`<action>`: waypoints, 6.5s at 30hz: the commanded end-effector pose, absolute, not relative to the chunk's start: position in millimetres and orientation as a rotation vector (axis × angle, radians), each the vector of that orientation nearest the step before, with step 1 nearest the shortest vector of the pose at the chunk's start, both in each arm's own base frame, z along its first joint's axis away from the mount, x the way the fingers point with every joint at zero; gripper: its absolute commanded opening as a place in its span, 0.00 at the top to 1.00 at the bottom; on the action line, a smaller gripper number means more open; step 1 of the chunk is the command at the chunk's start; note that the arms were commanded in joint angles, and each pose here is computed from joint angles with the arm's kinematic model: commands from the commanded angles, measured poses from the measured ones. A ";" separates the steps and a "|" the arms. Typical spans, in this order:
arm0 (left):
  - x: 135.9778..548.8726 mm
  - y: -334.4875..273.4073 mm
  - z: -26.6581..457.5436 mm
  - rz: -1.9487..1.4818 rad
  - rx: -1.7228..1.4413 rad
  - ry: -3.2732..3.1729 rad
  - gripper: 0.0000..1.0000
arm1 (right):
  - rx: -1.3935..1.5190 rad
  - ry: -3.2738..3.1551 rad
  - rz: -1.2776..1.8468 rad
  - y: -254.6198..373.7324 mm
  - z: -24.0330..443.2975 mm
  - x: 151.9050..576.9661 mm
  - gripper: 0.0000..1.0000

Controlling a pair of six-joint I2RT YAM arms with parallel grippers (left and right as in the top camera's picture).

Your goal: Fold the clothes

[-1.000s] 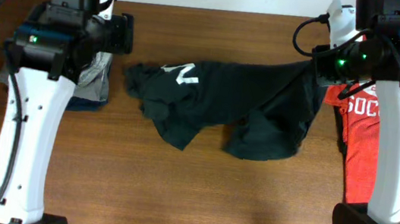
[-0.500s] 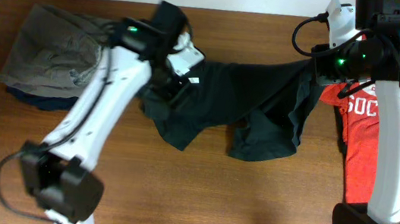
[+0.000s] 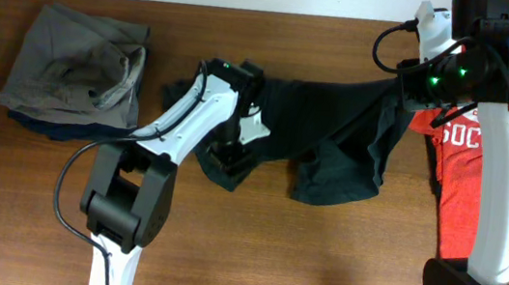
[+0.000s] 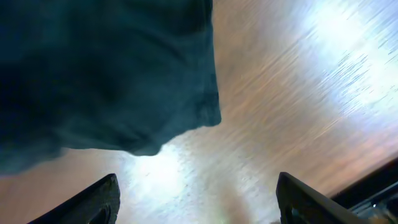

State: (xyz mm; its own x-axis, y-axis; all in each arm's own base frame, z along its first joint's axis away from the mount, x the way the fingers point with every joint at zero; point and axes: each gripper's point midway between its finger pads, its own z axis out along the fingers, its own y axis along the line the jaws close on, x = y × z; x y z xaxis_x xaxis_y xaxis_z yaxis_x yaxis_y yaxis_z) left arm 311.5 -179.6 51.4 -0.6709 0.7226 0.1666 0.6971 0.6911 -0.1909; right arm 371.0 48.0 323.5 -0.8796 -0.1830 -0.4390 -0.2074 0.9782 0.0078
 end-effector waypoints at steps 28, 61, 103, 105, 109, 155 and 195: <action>292.9 -177.5 -20.1 0.214 -1.106 -2.706 0.44 | -0.270 2.678 0.049 42.6 320.3 377.9 0.96; 432.1 -162.7 180.6 -0.074 -0.733 -3.325 1.00 | -0.252 2.624 0.040 37.7 337.7 370.9 0.96; 176.4 -8.4 588.5 -0.088 -0.281 -4.568 1.00 | -0.050 1.638 -0.017 9.6 569.2 65.4 0.96; 174.7 -7.9 587.9 -0.088 -0.282 -4.566 1.00 | -0.050 1.636 -0.017 9.6 569.5 64.9 0.96; 175.8 -8.1 588.9 -0.089 -0.279 -4.569 1.00 | -0.047 1.629 -0.022 8.8 571.4 65.3 0.96; 647.8 -72.9 197.8 -0.582 -0.408 -3.918 1.00 | -0.046 2.552 0.017 -36.0 164.5 578.8 0.96; 586.4 -23.3 116.2 -0.356 -0.427 -3.530 1.00 | 0.062 2.858 0.227 -63.9 122.8 506.8 0.96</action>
